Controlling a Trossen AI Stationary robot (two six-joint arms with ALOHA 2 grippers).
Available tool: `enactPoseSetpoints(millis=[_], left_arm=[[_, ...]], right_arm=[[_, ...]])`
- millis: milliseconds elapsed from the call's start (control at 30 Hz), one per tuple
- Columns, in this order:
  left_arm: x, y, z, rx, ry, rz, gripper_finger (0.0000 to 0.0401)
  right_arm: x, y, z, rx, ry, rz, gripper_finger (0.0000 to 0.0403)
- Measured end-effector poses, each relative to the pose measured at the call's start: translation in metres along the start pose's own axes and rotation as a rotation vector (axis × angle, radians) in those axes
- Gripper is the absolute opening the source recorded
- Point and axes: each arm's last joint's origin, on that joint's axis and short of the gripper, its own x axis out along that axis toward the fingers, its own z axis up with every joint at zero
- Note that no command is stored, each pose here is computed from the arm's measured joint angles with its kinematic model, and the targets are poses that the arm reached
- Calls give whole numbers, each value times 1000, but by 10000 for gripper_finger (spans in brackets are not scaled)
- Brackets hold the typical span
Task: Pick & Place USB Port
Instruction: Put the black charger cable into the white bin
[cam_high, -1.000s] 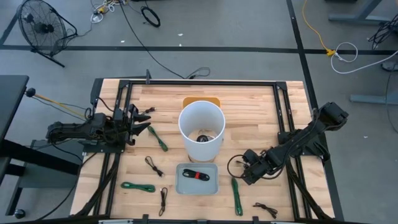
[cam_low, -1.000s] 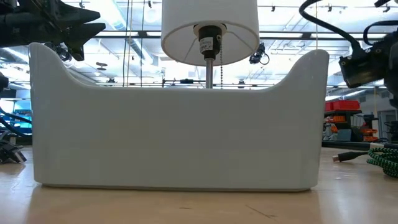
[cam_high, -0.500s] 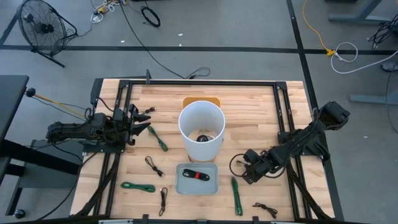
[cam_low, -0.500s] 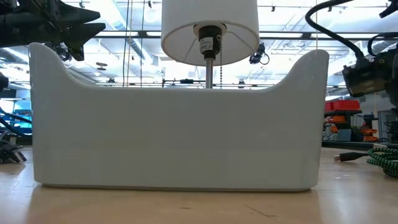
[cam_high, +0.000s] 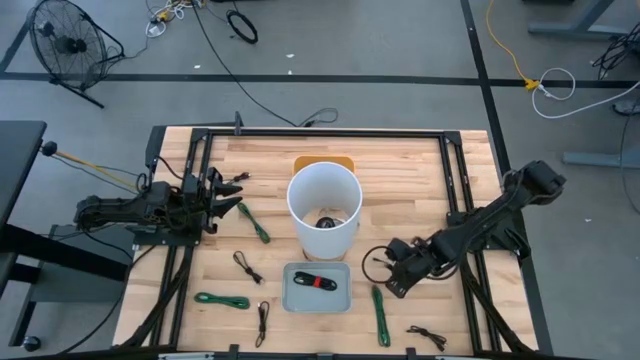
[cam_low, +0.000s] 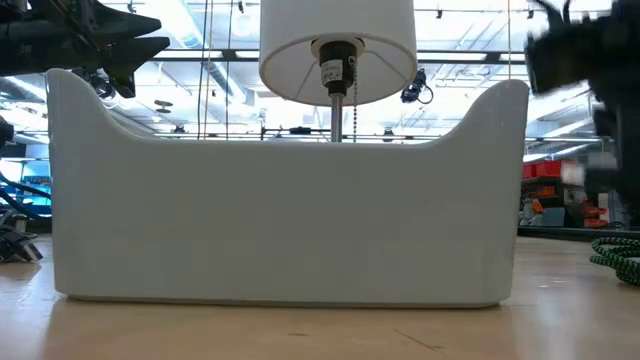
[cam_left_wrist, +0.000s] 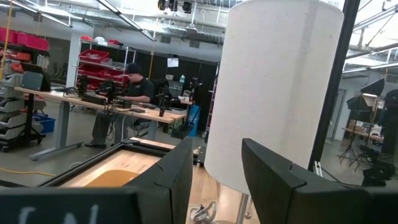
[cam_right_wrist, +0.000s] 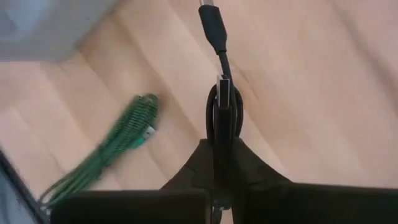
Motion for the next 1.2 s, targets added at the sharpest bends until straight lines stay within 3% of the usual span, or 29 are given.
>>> enactPoseSetpoints(millis=[300, 500, 733, 1000, 1200], left_arm=[[0, 0, -1, 2, 7, 1, 144], [0, 0, -1, 2, 7, 1, 144], [0, 0, -1, 2, 7, 3, 144], [0, 0, -1, 3, 12, 5, 144], [0, 0, -1, 3, 13, 6, 144]], right_arm=[[-68, 51, 22, -180, -176, 216, 10], [-83, 77, 25, -277, -338, 367, 10], [-54, 101, 32, -338, -394, 425, 10], [-13, 113, 45, -396, -407, 400, 10], [2, 114, 53, -423, -463, 351, 10]])
